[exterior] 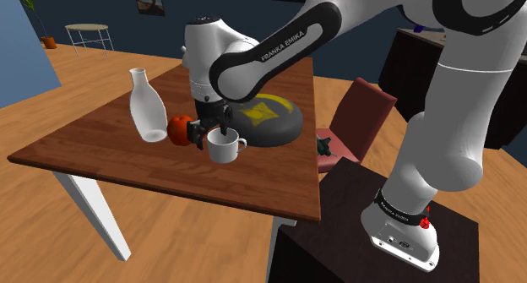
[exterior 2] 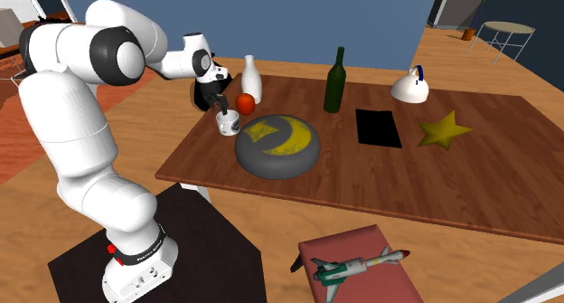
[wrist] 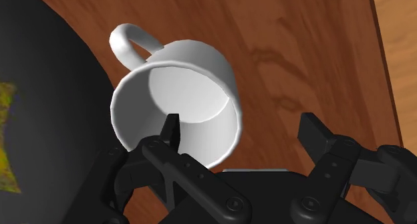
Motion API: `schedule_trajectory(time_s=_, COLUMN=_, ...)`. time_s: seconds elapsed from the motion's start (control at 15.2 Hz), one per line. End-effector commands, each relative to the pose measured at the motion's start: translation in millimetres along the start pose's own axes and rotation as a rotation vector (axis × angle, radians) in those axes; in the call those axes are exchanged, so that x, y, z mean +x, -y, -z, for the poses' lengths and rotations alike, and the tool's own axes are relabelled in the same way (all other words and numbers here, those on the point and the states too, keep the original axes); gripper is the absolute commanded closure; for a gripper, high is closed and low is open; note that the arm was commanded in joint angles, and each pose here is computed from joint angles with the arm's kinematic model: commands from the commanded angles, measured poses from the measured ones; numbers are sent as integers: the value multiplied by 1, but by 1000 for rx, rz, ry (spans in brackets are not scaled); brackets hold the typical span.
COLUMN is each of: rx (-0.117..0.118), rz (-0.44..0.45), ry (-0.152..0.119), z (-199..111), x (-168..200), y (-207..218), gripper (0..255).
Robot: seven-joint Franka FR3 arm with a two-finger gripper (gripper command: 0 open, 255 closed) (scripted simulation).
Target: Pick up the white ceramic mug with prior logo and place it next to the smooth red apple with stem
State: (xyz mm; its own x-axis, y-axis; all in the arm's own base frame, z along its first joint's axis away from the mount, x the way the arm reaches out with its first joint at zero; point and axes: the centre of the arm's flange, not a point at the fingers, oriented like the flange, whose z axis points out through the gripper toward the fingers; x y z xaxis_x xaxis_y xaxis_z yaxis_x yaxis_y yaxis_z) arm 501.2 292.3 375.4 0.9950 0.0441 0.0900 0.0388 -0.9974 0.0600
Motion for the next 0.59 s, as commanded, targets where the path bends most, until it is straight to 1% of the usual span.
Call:
schedule_trajectory(time_s=0.0, rx=0, rz=0, ry=1, z=24, x=-2, y=1, gripper=0)
schedule_trajectory(time_s=0.07, rx=0, rz=0, ry=1, z=35, x=-2, y=1, gripper=0)
schedule_trajectory(time_s=0.53, rx=0, rz=0, ry=1, z=35, x=-2, y=1, gripper=0)
